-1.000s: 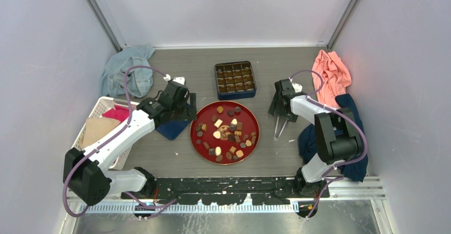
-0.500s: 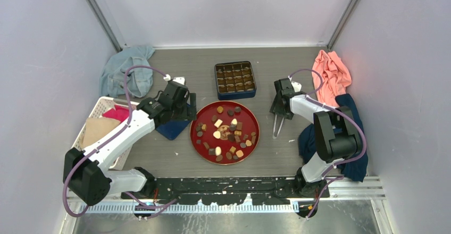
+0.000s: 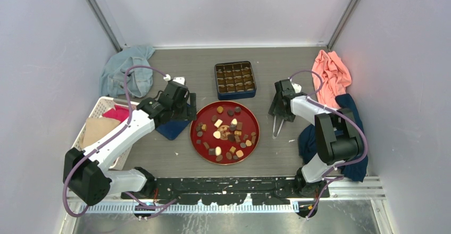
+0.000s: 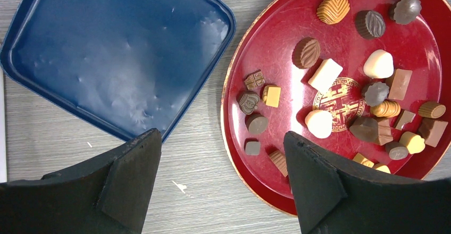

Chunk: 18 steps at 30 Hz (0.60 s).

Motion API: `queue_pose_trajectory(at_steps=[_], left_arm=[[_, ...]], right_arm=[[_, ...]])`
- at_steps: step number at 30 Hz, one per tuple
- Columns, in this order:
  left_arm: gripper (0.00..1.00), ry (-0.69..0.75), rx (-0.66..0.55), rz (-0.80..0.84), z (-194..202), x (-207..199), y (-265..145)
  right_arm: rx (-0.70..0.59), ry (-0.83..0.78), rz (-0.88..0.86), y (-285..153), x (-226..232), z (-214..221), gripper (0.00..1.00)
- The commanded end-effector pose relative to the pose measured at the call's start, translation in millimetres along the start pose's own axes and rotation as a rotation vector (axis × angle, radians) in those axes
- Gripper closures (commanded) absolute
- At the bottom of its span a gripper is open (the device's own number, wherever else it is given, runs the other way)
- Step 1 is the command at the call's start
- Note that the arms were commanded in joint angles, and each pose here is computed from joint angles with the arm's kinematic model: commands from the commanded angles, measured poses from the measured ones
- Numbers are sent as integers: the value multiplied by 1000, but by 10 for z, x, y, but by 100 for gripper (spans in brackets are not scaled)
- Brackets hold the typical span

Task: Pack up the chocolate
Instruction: Pick up the clamp at the center of the board.

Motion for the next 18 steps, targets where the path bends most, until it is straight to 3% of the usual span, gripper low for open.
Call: queue_pose_trajectory(at_steps=[1, 10, 12, 14, 18], left_arm=[[15, -28, -69, 10, -210, -23, -79], [15, -27, -67, 14, -201, -24, -81], [15, -26, -70, 11, -202, -13, -90], [15, -24, -72, 9, -198, -6, -104], [15, -25, -78, 6, -200, 5, -115]], right_arm=[[-1, 1, -28, -109, 44, -4, 33], [-32, -46, 13, 18, 51, -121, 54], [-26, -60, 0, 10, 93, -146, 72], [-28, -68, -16, -50, 143, -199, 83], [20, -96, -84, -291, 277, -246, 90]])
Point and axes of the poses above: each gripper's point midway between its finger pads, its own y axis out along the fingers, its own x axis along the line the jaws close on, z = x × y, the point moved 1 cm from there along -y, back along the fingers, and after that the axes turned 8 degrees about y, right-handed, at the moved point
